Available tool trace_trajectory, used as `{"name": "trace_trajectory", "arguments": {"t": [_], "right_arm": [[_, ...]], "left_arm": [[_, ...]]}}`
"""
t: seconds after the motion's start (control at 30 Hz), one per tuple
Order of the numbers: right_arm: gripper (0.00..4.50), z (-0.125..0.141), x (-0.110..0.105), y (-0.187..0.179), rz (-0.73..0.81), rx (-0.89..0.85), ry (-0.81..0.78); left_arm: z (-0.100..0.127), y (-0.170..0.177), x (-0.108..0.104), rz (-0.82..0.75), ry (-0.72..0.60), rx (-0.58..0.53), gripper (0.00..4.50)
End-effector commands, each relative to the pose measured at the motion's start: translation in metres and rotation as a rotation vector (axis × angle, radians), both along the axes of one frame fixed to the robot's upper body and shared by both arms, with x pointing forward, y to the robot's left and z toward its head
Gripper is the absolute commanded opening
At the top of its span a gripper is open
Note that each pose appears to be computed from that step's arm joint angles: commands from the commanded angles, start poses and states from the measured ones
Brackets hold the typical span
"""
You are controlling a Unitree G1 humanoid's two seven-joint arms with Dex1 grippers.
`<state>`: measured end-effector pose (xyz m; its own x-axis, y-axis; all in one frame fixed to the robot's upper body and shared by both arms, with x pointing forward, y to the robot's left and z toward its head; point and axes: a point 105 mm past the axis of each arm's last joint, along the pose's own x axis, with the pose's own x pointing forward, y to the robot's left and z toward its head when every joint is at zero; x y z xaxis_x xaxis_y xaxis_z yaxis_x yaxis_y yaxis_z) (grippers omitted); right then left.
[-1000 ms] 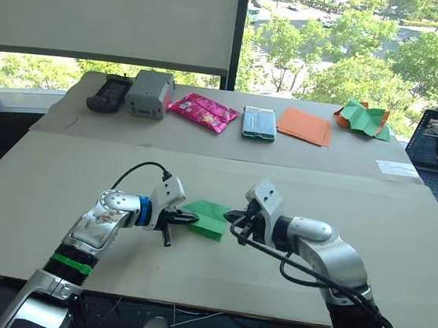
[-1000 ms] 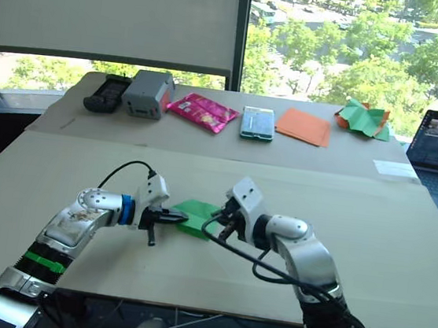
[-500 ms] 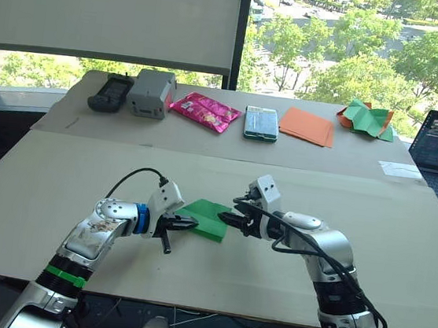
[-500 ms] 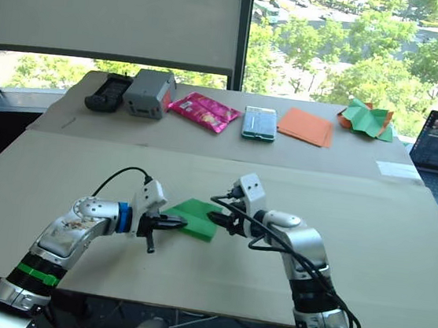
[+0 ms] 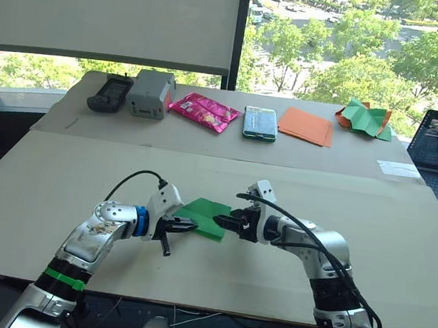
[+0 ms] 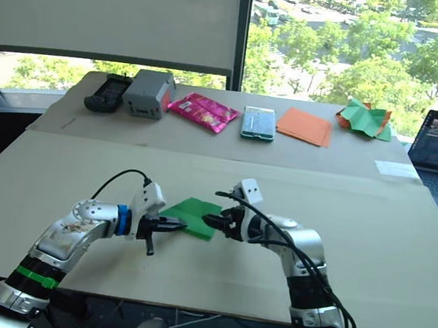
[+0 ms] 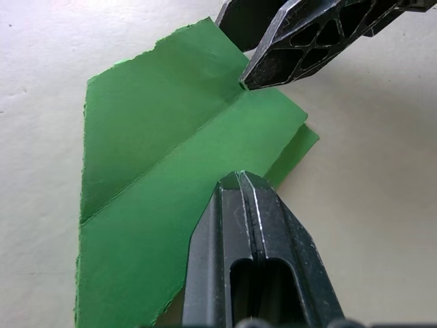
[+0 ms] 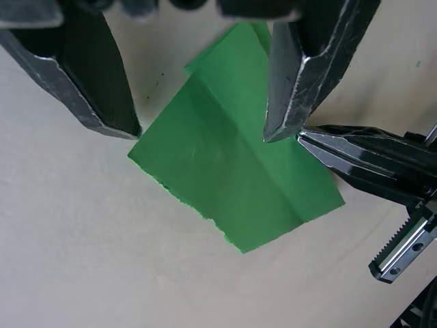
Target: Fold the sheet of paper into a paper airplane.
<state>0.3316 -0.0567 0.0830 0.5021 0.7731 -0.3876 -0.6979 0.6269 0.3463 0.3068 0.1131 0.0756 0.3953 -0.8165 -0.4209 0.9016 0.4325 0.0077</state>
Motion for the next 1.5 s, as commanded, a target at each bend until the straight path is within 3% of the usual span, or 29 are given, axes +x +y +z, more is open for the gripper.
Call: {"name": "trace_trajectory", "arguments": {"t": [0.03, 0.17, 0.23, 0.33, 0.53, 0.8, 1.1, 1.5], "right_arm": [[1.83, 0.016, 0.002, 0.009, 0.031, 0.045, -0.057], [0.44, 0.018, 0.0, 0.012, 0.041, 0.061, -0.079], [0.04, 0.019, -0.002, 0.014, 0.061, 0.053, -0.115], [0.04, 0.02, -0.004, 0.016, 0.088, 0.032, -0.175], [0.04, 0.01, -0.016, 0.022, 0.23, -0.184, -0.511], [0.04, 0.01, -0.034, 0.035, 0.384, -0.288, -0.815], [0.04, 0.0, -0.045, 0.04, 0.537, -0.412, -0.999], [0.04, -0.01, -0.048, 0.042, 0.675, -0.607, -1.228]], "left_arm": [[0.008, -0.001, -0.001, -0.01, -0.029, -0.003, 0.0], [0.007, 0.0, -0.002, -0.01, -0.025, -0.002, 0.0], [0.007, 0.0, -0.002, -0.008, -0.023, -0.001, 0.0], [0.007, 0.002, -0.002, -0.006, -0.017, -0.001, 0.0], [0.011, 0.011, -0.001, 0.03, 0.009, -0.036, 0.0], [0.042, 0.042, -0.002, 0.16, 0.057, -0.207, 0.0], [0.046, 0.066, -0.001, 0.236, 0.073, -0.203, 0.0], [0.041, 0.059, 0.002, 0.205, 0.075, -0.181, 0.0]]}}
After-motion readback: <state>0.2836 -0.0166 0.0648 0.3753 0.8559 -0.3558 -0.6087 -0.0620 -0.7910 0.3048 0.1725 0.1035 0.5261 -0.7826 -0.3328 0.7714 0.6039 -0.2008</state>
